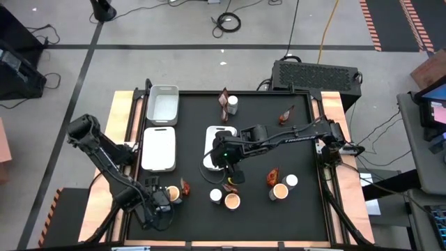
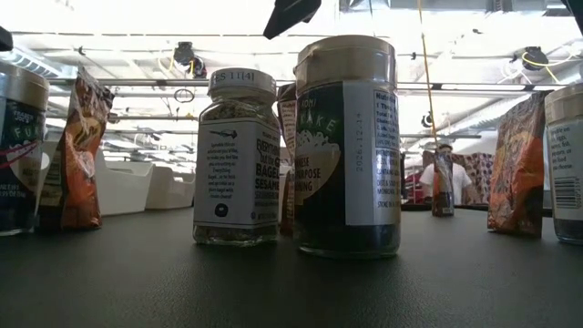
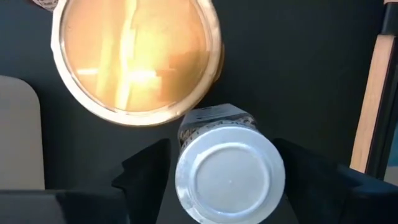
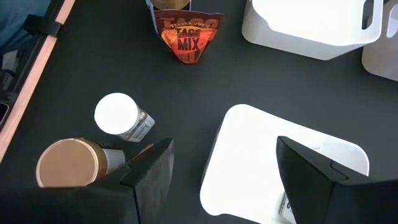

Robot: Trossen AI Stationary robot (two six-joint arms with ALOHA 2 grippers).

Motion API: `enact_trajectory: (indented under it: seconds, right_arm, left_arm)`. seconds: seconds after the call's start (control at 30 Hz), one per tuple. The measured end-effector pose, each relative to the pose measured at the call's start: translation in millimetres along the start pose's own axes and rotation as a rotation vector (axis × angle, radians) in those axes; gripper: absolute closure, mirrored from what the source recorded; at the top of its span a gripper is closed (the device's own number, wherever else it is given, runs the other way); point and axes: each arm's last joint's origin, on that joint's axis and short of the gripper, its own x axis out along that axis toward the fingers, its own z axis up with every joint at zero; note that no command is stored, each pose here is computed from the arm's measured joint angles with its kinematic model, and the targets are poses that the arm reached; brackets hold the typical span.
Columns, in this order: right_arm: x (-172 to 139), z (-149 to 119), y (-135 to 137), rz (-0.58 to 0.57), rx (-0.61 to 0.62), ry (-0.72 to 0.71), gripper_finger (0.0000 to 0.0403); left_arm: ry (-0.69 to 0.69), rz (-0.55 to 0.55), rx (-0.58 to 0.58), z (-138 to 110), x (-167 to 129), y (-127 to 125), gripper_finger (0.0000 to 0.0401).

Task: Sort spices by type
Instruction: Put the white seasoning bottle into the right white bin

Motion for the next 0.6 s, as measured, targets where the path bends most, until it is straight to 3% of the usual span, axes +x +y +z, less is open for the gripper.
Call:
enact_trajectory:
  seconds: [0.23, 0.6]
  right_arm:
    - [0.0, 0.0, 0.0, 0.000, 0.001, 0.000, 0.0161]
    - [0.0, -1.2, 0.1, 0.001, 0.000, 0.012, 0.0161]
  left_arm:
    - [0.014, 0.020, -0.006, 0.7, -0.2, 3.3, 0.0195]
    - [0.043, 0.035, -0.003, -3.8, -11.8, 12.2, 0.0195]
